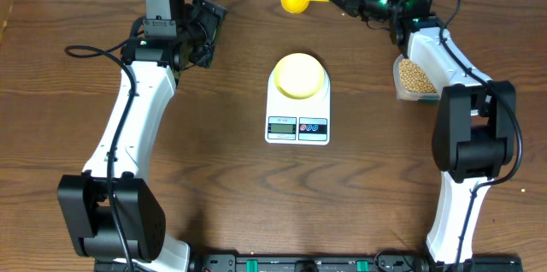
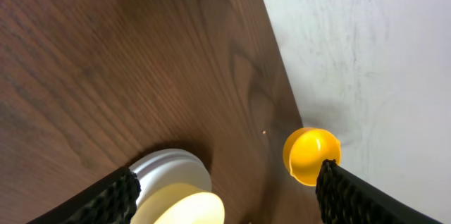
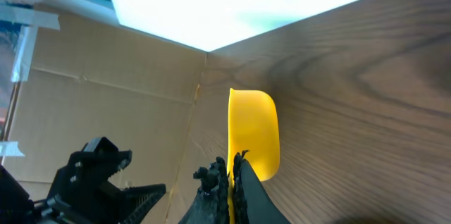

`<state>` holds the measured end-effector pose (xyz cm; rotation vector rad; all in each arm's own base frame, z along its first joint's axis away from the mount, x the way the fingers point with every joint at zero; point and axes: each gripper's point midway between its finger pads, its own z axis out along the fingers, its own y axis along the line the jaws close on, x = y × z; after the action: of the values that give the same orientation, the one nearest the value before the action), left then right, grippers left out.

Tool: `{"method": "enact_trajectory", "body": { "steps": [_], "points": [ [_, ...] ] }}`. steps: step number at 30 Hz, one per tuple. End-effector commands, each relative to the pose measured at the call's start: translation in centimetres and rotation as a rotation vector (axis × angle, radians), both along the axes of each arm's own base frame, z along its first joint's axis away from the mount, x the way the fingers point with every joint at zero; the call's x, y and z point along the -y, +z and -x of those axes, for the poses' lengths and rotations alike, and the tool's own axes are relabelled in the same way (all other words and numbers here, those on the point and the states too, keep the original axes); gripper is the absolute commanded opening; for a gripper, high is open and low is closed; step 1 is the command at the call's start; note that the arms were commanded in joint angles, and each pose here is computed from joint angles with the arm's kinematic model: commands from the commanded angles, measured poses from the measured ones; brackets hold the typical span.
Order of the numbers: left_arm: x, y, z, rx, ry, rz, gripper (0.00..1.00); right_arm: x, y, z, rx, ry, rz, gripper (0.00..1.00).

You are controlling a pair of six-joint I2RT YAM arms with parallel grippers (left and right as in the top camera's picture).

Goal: Scoop item into bowl and weigh 50g on scale

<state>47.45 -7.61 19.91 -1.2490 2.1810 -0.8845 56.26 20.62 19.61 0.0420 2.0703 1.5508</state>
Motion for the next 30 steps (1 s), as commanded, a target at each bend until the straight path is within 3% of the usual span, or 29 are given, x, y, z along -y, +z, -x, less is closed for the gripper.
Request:
{"method": "enact_trajectory", "body": {
  "steps": [1, 30],
  "points": [
    [-0.2, 1.2, 0.3, 0.033, -0.016, -0.034, 0.82, 0.1, 0.7, 0.3, 0.031, 0.035, 0.002, 0.02],
    [-0.3, 0.3, 1.2, -0.022, -0.017, -0.037, 0.82, 6.6, 8.5, 4.9, 0.139, -0.311, 0.532, 0.02]
  ]
}}
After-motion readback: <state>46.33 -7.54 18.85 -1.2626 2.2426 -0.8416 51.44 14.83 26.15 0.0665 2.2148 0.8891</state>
